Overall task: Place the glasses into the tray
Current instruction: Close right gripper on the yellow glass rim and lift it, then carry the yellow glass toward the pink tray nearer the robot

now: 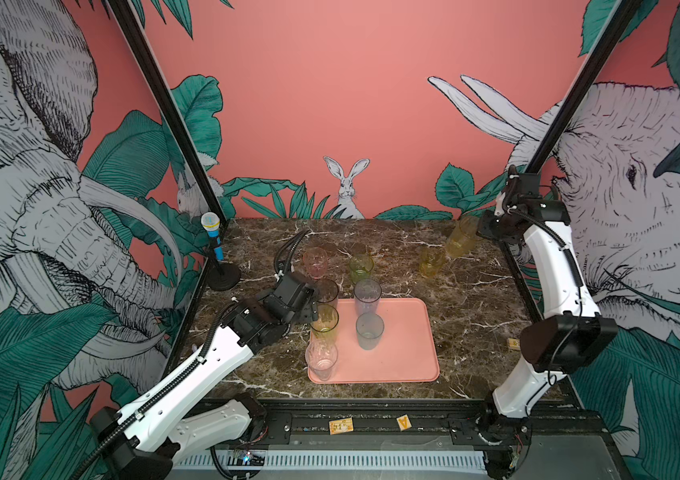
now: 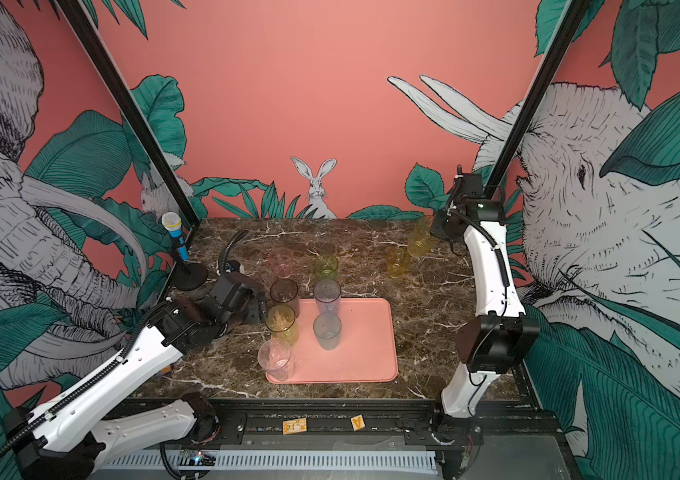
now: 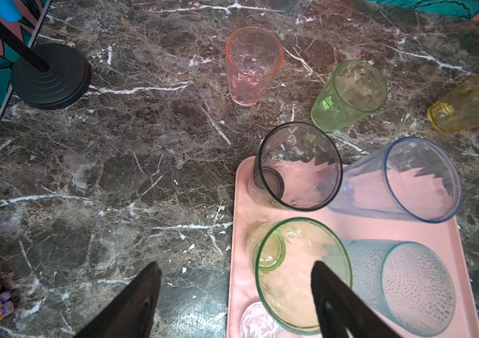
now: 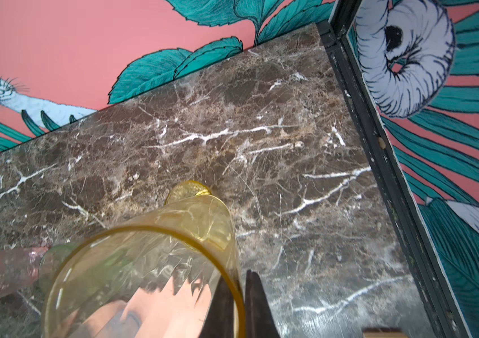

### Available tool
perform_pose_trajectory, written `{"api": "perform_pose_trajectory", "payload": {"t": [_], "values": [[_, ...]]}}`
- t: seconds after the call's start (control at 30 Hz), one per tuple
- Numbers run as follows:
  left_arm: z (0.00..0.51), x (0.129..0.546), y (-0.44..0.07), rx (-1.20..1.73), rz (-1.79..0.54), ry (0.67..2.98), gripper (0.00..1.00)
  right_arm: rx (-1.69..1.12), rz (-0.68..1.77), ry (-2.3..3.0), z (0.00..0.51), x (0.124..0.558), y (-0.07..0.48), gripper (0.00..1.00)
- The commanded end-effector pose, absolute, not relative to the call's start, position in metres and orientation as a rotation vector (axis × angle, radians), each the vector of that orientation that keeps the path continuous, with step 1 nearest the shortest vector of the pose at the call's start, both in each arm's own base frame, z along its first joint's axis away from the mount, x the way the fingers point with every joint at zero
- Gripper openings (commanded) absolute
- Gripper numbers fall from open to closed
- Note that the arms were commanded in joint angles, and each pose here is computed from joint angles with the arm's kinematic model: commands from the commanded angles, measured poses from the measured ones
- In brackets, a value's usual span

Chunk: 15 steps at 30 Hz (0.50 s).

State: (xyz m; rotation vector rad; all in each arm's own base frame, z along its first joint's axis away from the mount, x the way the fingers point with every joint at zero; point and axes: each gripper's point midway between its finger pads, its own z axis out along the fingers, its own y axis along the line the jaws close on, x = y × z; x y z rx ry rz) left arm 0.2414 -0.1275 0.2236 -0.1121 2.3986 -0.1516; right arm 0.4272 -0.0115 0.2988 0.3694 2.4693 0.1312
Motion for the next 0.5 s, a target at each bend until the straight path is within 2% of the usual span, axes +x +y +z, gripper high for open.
{"api": "perform_pose_trajectory", "payload": {"t": [0.0,0.47], "values": [[0.236,0.238,-0.125,-0.133,-0.191,2.377,0.83,0.346,0.138,2.439,0.32,0.4,-0.01,0.0],[0.233,0.23,-0.127,-0.147,-0.244,2.397,0.82,0.3,0.211,2.423,0.338,0.321,0.007,0.0]]}}
